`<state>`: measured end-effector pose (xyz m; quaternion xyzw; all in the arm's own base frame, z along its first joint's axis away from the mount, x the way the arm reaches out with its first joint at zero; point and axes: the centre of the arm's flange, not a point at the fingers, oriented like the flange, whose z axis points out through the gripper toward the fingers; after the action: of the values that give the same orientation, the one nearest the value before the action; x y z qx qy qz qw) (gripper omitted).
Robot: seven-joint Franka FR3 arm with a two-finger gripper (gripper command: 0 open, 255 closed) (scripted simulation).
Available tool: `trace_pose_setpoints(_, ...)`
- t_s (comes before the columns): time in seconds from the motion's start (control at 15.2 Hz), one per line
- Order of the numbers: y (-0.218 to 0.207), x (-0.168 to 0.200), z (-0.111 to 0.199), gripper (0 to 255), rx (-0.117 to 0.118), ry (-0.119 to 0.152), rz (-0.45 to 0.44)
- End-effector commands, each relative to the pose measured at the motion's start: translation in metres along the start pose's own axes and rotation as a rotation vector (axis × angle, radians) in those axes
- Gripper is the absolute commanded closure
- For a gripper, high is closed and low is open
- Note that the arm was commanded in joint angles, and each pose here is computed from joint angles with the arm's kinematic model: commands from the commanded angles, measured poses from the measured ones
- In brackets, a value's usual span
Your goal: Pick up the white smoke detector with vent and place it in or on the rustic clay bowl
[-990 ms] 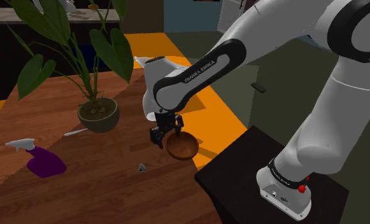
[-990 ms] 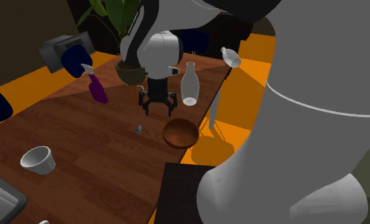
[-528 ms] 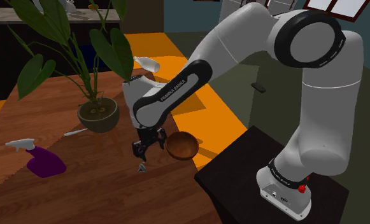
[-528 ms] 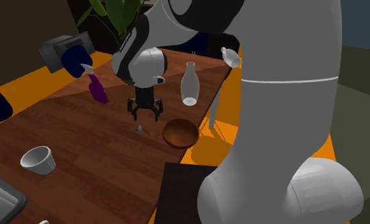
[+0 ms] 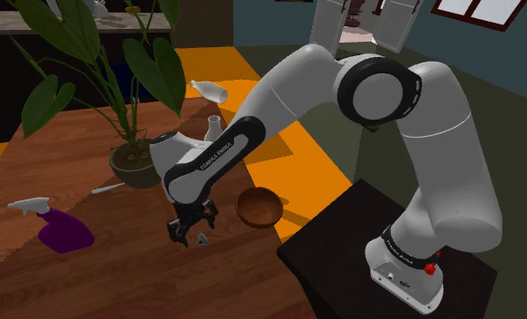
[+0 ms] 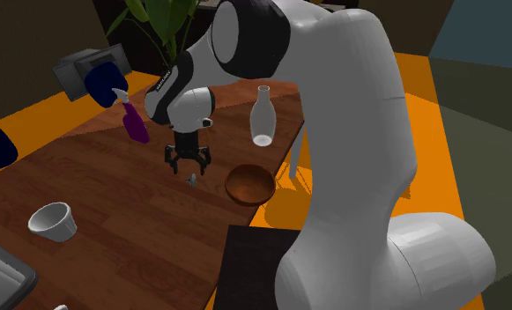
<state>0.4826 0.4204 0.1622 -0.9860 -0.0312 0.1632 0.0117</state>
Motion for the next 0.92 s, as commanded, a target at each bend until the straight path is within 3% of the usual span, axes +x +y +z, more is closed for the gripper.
trace_pose_setpoints(0.0, -0.001, 0.001, 0.011, 0, 0.000, -0.001, 0.000)
trace_pose_setpoints(0.33, -0.001, 0.001, 0.036, 0, 0.000, -0.001, 0.000)
trace_pose_setpoints(0.79, -0.001, 0.001, 0.036, 0, 0.000, -0.001, 0.000)
trace_pose_setpoints(0.86, -0.001, 0.001, 0.036, 255, 0.000, -0.001, 0.000)
